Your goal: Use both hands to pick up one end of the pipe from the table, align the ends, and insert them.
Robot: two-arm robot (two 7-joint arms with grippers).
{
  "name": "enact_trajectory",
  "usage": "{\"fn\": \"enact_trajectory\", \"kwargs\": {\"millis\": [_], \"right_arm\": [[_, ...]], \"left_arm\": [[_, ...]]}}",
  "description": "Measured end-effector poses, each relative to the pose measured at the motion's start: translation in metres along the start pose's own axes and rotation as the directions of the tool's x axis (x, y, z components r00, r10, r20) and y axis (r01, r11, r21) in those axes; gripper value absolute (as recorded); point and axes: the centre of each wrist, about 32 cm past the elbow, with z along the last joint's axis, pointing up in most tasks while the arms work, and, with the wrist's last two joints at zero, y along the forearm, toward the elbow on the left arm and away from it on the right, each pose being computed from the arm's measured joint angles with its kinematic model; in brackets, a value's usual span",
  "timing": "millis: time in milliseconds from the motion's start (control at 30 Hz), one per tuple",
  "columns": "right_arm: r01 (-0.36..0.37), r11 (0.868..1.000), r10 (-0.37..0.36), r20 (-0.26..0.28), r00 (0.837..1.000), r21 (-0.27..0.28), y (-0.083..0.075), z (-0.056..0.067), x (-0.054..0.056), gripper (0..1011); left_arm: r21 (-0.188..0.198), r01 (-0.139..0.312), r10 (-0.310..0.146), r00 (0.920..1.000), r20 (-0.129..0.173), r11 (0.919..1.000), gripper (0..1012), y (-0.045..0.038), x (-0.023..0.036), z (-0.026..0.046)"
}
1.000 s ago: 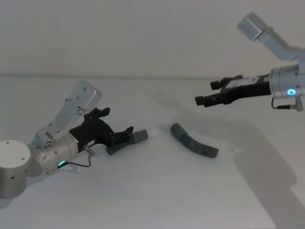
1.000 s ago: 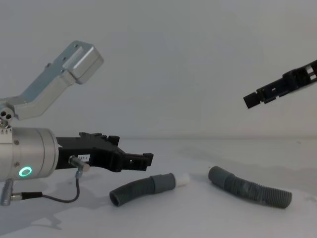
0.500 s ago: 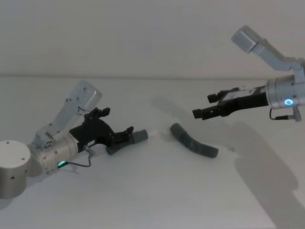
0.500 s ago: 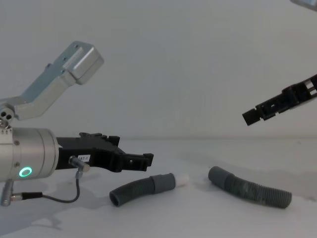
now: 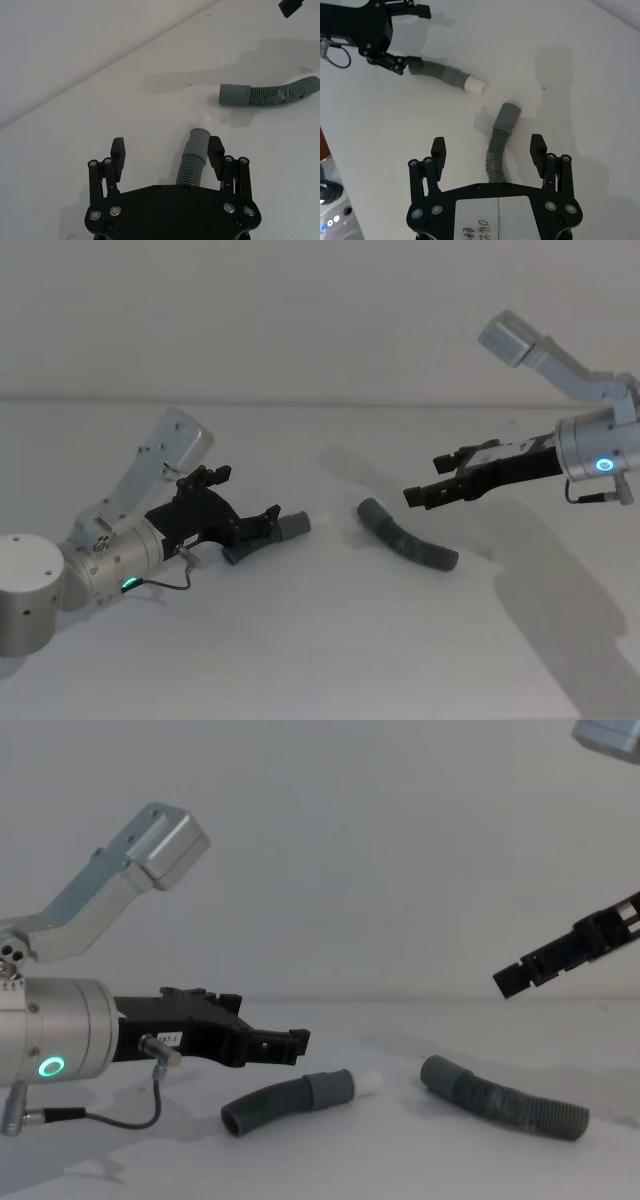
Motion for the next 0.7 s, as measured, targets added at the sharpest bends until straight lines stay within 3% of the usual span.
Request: {"fn": "enact_trajectory", "kwargs": {"millis": [700], "right_arm": [[-0.052,0.997,0.051,-0.018,0.999,-0.061,0.0024,-0.0026,0.0015,999]], "left_arm": [[0.0,0.0,0.0,1.0,0.0,1.0,1001,0.0,0.0,0.0]]}}
